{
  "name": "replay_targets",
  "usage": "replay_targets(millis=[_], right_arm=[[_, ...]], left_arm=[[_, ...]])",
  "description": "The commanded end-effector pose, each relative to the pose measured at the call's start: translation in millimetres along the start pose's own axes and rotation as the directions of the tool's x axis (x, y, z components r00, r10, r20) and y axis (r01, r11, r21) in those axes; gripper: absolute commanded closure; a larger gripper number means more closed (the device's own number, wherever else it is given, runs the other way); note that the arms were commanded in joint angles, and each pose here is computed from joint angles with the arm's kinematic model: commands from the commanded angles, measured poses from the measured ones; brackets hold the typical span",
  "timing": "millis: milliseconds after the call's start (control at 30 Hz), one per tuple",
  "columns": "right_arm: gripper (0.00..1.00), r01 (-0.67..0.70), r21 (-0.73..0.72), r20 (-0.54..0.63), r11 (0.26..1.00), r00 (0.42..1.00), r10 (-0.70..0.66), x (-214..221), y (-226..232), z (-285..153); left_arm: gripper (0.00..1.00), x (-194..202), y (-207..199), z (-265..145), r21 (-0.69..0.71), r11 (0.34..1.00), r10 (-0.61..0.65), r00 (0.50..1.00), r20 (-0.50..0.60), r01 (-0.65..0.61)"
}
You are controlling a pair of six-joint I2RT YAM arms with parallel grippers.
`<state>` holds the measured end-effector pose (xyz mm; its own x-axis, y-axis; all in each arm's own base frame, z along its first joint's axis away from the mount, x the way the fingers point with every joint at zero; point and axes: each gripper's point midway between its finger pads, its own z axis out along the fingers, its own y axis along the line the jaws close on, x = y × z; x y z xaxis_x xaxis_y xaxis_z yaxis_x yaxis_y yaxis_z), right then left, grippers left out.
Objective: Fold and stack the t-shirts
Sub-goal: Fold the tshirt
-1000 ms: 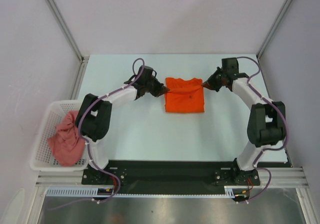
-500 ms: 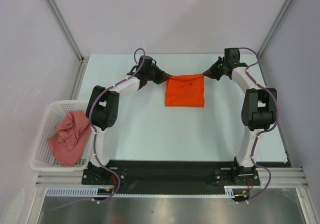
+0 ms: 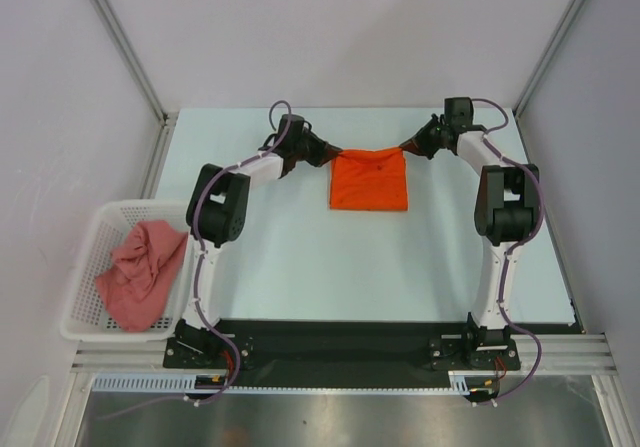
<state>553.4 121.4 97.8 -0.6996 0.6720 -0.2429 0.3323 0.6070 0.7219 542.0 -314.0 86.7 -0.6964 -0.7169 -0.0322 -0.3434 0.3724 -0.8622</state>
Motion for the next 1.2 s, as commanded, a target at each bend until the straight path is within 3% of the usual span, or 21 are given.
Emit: replay_targets(millis=[0, 133, 233, 267, 300, 333, 367, 433, 467, 500, 633, 833, 933, 1100, 1167], right_arm=[[1.0, 0.011, -0.053, 0.056, 0.999, 0.998, -0.008, -21, 22, -10], [1.0, 0.006, -0.05, 0.06, 0.999, 0.998, -0.003, -23, 20, -8], [0.99, -0.003, -0.042, 0.067, 0.999, 0.998, 0.006, -28, 15, -4], [0.95, -0.005, -0.023, 0.072, 1.0, 0.997, 0.007, -29, 11, -3], [0.92, 0.021, -0.009, 0.08, 1.0, 0.997, -0.021, -32, 8, -3], [0.78, 0.041, 0.012, 0.094, 0.999, 0.995, -0.042, -38, 5, -6], [0.71, 0.059, 0.041, 0.115, 0.997, 0.991, -0.064, -47, 5, -13], [0.67, 0.133, 0.055, 0.112, 0.99, 0.984, -0.138, -50, 8, -18], [0.63, 0.148, 0.085, 0.106, 0.985, 0.982, -0.157, -49, 5, -22], [0.6, 0.169, 0.078, 0.108, 0.983, 0.978, -0.177, -51, 9, -26], [0.52, 0.213, -0.043, 0.05, 0.976, 0.976, -0.211, -24, 29, -30], [0.54, 0.177, -0.274, -0.082, 0.945, 0.975, -0.207, 37, 61, 4], [0.56, 0.135, -0.38, -0.076, 0.915, 0.981, -0.177, 38, 73, 18], [0.59, -0.014, -0.428, -0.146, 0.904, 0.988, -0.054, 33, 42, 48], [0.6, -0.03, -0.433, -0.139, 0.901, 0.99, -0.034, 20, 26, 52]], left_arm=[[0.99, -13, -34, -4, 0.1, 0.995, 0.011, 1.0, 0.012, -0.012], [0.98, -19, -27, -2, 0.088, 0.996, 0.006, 1.0, 0.019, -0.008], [0.92, -26, -27, 0, 0.066, 0.997, 0.026, 0.999, 0.019, -0.027], [0.8, -31, -28, 0, 0.055, 0.995, 0.081, 0.996, 0.028, -0.082], [0.76, -39, -26, -2, 0.016, 0.993, 0.117, 0.992, 0.038, -0.118], [0.73, -45, -34, -8, -0.042, 0.986, 0.161, 0.986, 0.038, -0.16], [0.67, -56, -33, -13, -0.092, 0.96, 0.273, 0.959, 0.07, -0.266], [0.61, -63, -46, -30, -0.114, 0.933, 0.352, 0.933, 0.077, -0.343], [0.51, -62, -48, -37, -0.115, 0.914, 0.399, 0.914, 0.074, -0.389], [0.49, -61, -51, -44, -0.106, 0.905, 0.419, 0.905, 0.07, -0.411], [0.48, -40, -66, -62, -0.014, 0.863, 0.506, 0.862, 0.042, -0.506], [0.55, 10, -67, -41, 0.25, 0.871, 0.449, 0.891, -0.059, -0.423], [0.55, 21, -64, -17, 0.314, 0.863, 0.444, 0.891, -0.099, -0.395], [0.56, 10, -16, 25, 0.243, 0.915, 0.363, 0.921, -0.142, -0.323], [0.56, 2, -19, 26, 0.235, 0.904, 0.392, 0.912, -0.125, -0.356]])
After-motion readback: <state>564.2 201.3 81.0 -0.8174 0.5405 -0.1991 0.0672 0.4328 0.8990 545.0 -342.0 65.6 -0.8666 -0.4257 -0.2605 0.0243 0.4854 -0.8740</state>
